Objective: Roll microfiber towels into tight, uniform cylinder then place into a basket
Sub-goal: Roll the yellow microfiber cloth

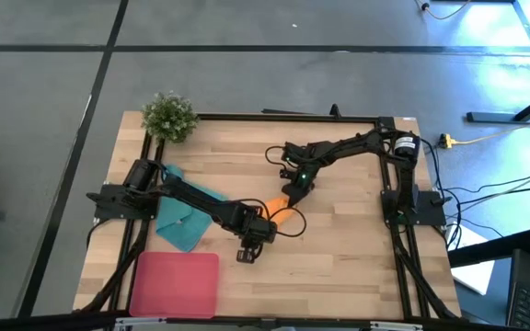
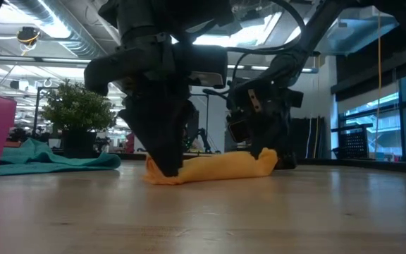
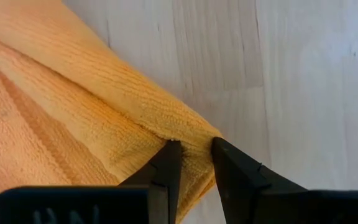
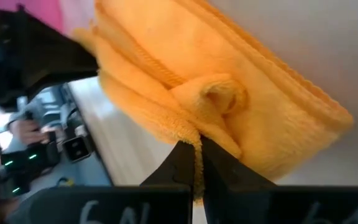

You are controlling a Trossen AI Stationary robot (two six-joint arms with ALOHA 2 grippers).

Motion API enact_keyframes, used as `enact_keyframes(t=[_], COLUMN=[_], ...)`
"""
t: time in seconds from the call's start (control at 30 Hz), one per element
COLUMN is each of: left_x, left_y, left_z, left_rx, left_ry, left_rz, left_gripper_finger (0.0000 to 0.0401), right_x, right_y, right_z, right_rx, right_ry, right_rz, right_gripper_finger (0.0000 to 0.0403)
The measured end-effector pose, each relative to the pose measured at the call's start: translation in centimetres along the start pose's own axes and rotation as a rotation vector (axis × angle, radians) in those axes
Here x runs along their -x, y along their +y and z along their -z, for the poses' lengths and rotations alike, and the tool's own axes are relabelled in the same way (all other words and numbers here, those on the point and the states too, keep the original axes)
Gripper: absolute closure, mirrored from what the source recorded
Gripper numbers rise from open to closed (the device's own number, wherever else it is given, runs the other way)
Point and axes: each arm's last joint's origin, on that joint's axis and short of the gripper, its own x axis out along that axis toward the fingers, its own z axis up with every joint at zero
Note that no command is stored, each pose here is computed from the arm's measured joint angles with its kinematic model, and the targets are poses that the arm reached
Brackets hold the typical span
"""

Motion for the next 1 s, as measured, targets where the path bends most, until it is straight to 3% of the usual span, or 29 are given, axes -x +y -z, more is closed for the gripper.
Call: enact_keyframes(t=[0.23, 0.67, 0.9, 1.0], left_x=[-0.04, -0.05, -0.04, -0.04], left_y=[0.04, 0.15, -0.14, -0.41], left_z=[-0.16, -0.19, -0.08, -0.04], left_rx=[0.016, 0.109, 0.101, 0.089], left_ry=[-0.020, -0.038, -0.039, -0.043], left_rz=[-0.019, -0.081, -0.110, -0.127], left_gripper_finger=[0.0321, 0.0322, 0.0390, 0.0397], right_x=[-0.31, -0.76, -0.80, -0.81], right_y=[-0.04, 0.17, 0.18, 0.16], right_z=[0.05, 0.30, 0.29, 0.29], right_rx=[0.008, 0.038, 0.047, 0.048], right_ry=[-0.035, -0.020, -0.021, -0.020], right_rz=[0.102, 0.109, 0.108, 0.108], right_gripper_finger=[0.0393, 0.0393, 0.0393, 0.0389])
